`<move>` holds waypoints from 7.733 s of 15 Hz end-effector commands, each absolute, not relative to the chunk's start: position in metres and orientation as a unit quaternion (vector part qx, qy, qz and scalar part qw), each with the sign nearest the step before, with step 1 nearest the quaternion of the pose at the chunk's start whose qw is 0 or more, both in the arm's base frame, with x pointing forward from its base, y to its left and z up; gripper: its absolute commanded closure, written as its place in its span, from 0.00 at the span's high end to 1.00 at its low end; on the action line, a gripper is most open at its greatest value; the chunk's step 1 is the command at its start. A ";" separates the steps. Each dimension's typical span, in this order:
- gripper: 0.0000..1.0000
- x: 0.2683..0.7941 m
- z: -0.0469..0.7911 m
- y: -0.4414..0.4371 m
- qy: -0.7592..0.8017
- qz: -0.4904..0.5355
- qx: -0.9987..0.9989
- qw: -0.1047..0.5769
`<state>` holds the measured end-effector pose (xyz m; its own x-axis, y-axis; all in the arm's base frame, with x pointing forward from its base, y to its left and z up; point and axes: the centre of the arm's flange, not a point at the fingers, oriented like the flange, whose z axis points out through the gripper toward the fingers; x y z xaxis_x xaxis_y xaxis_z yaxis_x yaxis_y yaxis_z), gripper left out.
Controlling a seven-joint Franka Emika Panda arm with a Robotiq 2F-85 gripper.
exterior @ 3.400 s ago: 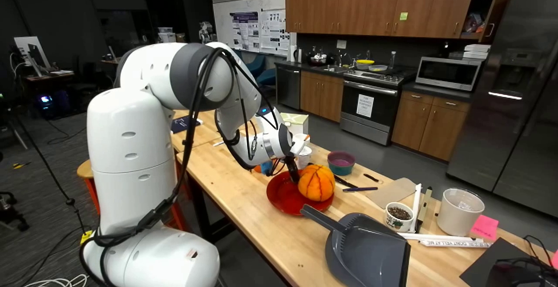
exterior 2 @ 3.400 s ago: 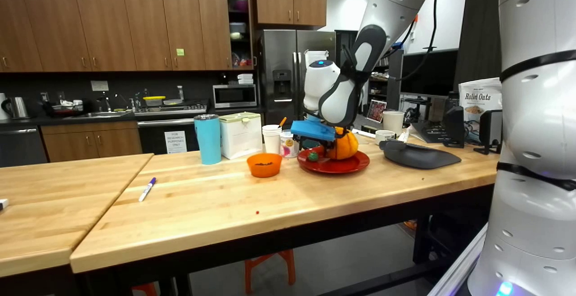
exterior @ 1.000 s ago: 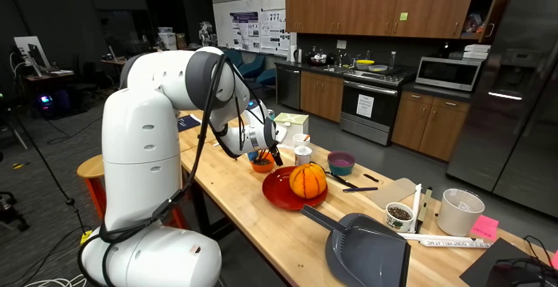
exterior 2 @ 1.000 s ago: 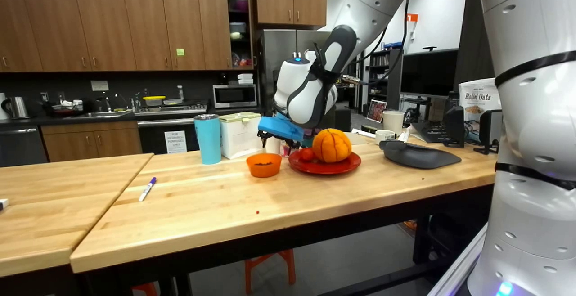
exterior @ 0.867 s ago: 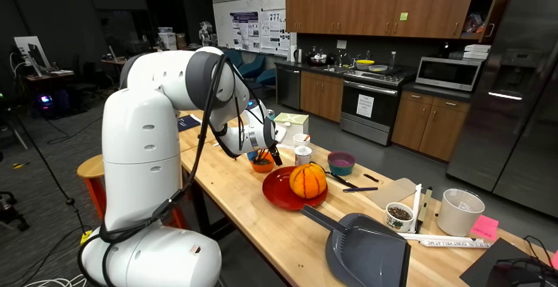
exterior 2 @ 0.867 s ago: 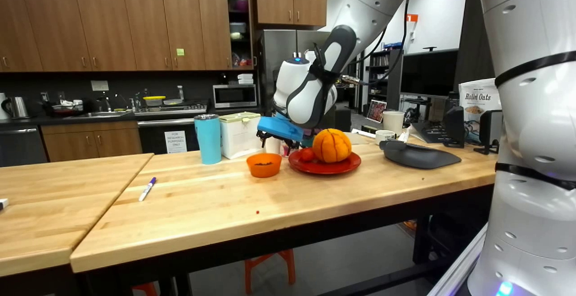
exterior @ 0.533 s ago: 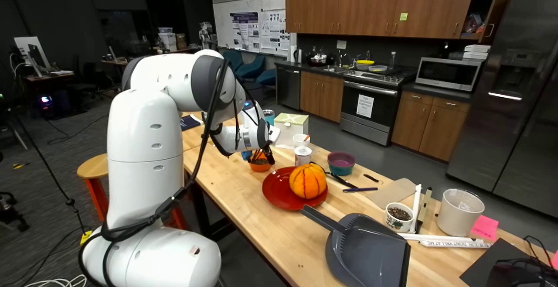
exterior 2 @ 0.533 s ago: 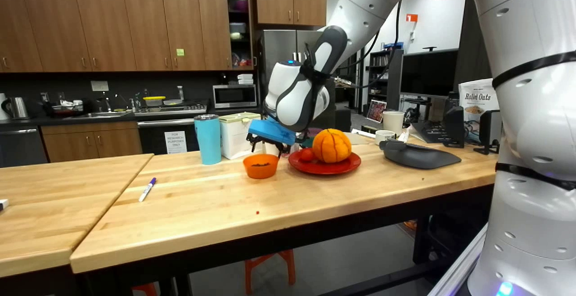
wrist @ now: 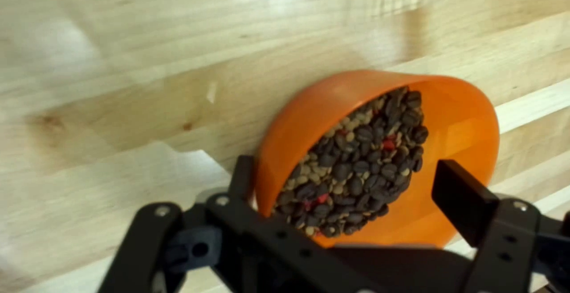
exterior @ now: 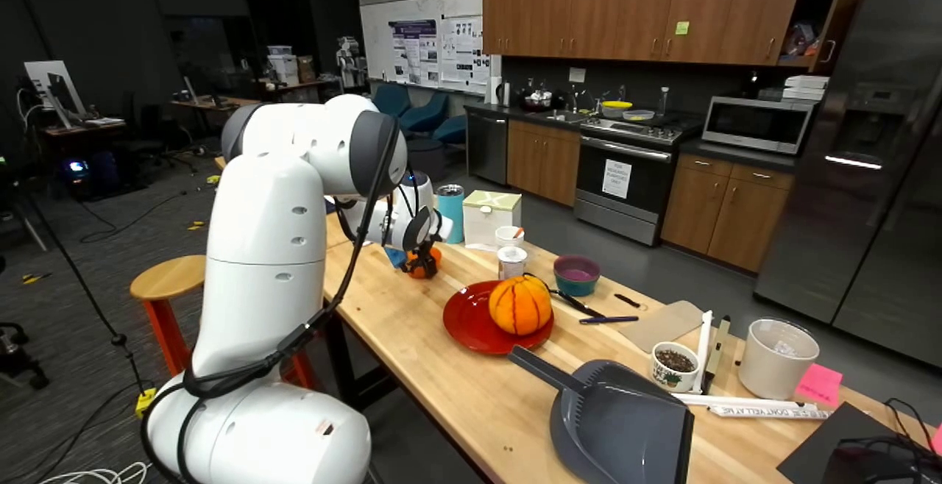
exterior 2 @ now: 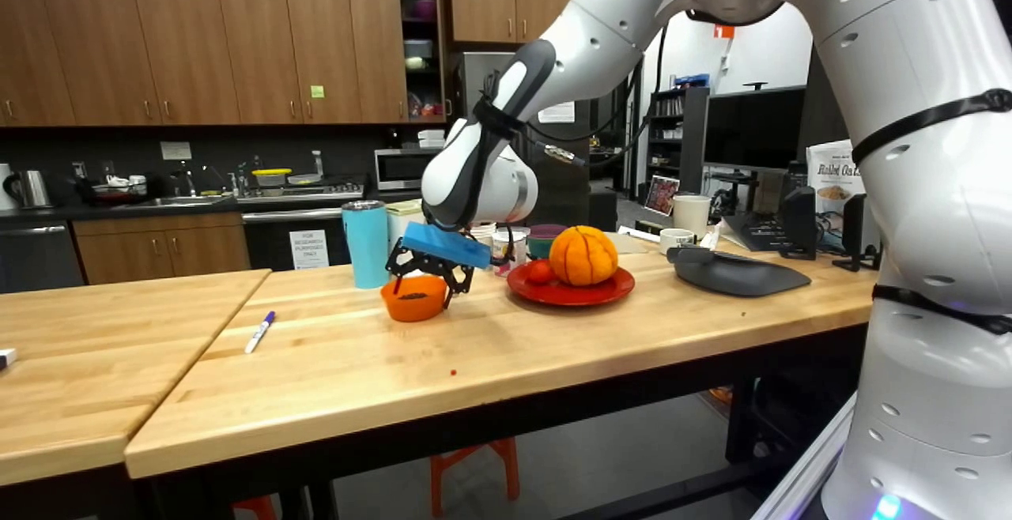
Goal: Push the orange bowl to the left
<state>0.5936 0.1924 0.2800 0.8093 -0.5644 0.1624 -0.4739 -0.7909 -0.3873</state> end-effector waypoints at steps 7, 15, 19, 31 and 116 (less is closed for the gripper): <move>1.00 0.634 0.297 0.198 0.221 -0.156 -0.949 0.159; 1.00 0.636 0.294 0.229 0.158 -0.143 -0.964 0.158; 1.00 0.637 0.292 0.237 0.135 -0.137 -0.969 0.154; 1.00 0.636 0.288 0.239 0.115 -0.137 -0.974 0.140; 1.00 0.560 0.270 0.072 0.440 -0.313 -0.829 -0.143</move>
